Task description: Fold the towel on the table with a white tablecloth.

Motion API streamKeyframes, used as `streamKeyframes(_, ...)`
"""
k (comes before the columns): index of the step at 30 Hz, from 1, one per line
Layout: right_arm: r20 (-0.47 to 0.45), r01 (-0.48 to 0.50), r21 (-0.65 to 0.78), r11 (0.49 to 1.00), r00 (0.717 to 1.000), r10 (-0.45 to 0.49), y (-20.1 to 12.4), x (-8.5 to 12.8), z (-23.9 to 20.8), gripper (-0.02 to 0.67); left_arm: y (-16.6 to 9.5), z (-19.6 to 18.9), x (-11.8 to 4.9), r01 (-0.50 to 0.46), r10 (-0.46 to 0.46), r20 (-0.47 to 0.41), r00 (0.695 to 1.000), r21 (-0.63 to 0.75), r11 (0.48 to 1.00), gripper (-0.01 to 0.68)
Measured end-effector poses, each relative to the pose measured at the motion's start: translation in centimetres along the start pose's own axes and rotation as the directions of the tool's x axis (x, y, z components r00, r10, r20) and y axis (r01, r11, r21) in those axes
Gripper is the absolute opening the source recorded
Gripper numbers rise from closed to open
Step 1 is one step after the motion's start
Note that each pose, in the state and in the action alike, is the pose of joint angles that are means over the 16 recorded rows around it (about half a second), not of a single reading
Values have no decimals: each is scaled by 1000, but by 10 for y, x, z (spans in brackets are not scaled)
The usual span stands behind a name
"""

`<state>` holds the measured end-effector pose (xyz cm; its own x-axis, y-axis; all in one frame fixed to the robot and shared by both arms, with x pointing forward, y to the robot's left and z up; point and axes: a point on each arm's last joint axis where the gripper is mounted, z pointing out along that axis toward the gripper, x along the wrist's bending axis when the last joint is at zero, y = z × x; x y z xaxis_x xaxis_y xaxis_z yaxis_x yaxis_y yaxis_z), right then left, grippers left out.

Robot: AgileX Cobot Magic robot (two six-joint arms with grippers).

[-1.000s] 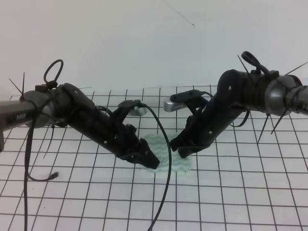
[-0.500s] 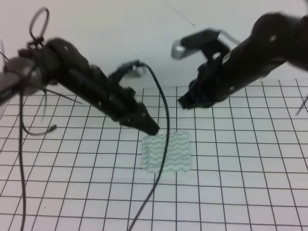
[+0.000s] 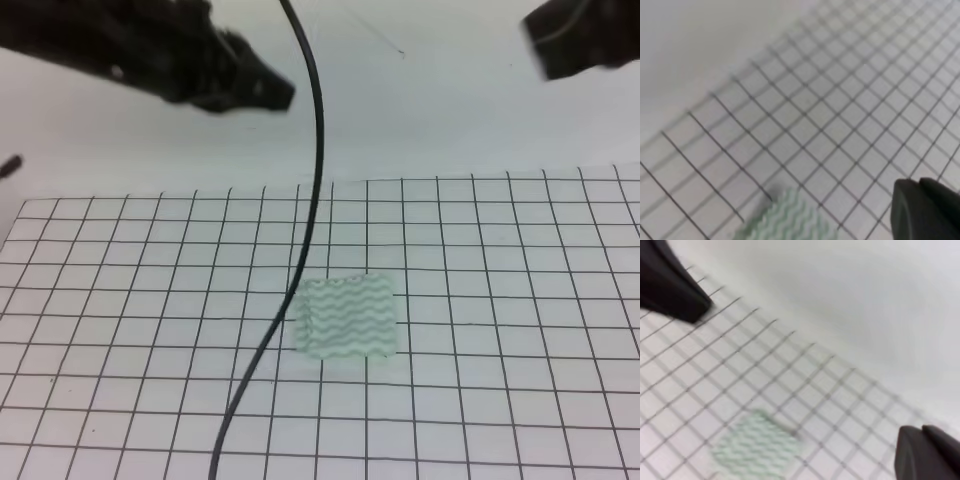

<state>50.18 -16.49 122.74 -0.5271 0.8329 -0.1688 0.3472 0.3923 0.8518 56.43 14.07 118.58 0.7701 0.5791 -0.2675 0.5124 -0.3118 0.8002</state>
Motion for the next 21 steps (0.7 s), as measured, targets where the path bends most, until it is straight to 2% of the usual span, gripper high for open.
streamKeyframes(5, 115, 14, -118, 993, 993, -1, -6, -7, -57, -3, 6, -38, -25, -36, 28, -56, 998, -138, 990, 1)
streamKeyframes(10, 200, 47, -250, 967, 980, 4, -29, -8, -101, -3, -10, -63, -45, -29, 10, -86, 996, -224, 974, 1)
streamKeyframes(15, 226, 71, -389, 919, 974, 20, -68, 0, -130, -3, -49, -70, -58, 29, -50, -70, 996, -276, 961, 1)
streamKeyframes(21, 203, 58, -502, 863, 978, 52, -124, 14, -149, -3, -110, -71, -72, 100, -112, -20, 994, -317, 943, 1)
